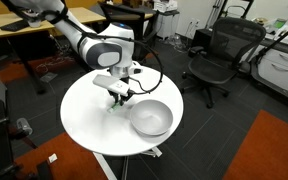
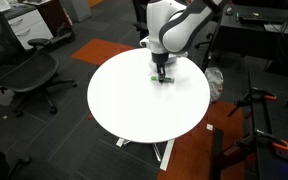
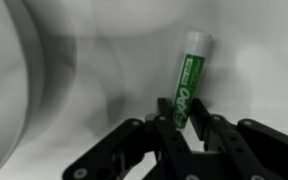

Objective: Get the marker from the table and put it in the white bowl

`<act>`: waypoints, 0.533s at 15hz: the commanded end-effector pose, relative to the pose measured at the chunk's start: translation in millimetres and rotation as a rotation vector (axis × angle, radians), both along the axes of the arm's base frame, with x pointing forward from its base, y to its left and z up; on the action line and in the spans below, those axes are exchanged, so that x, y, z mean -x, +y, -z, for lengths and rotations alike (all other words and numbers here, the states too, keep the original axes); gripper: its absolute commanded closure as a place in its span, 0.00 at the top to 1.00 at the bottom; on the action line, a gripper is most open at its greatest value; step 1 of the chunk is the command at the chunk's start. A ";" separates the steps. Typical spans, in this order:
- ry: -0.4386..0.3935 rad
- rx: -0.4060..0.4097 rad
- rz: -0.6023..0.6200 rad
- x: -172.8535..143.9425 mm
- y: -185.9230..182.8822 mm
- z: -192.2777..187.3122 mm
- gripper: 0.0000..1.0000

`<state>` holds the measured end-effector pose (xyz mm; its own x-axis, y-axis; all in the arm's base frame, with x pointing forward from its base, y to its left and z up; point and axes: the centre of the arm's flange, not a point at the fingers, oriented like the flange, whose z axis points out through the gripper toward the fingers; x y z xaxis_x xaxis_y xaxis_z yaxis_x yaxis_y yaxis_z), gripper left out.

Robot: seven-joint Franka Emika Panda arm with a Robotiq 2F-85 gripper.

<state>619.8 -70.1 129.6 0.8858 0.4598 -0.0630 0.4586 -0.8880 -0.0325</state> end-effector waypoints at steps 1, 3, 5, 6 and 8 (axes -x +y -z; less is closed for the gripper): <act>0.003 -0.025 -0.008 -3.9 -1.0 -0.9 0.01; -0.022 -0.015 0.011 7.1 1.6 -16.7 0.05; -0.053 -0.017 0.026 19.6 4.5 -37.9 0.05; -0.067 -0.013 0.041 23.7 5.5 -48.1 0.05; -0.126 -0.008 0.080 36.1 4.6 -77.0 0.05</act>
<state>617.7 -68.4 155.8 0.8965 0.4427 -0.0203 0.4425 -0.8967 -0.0142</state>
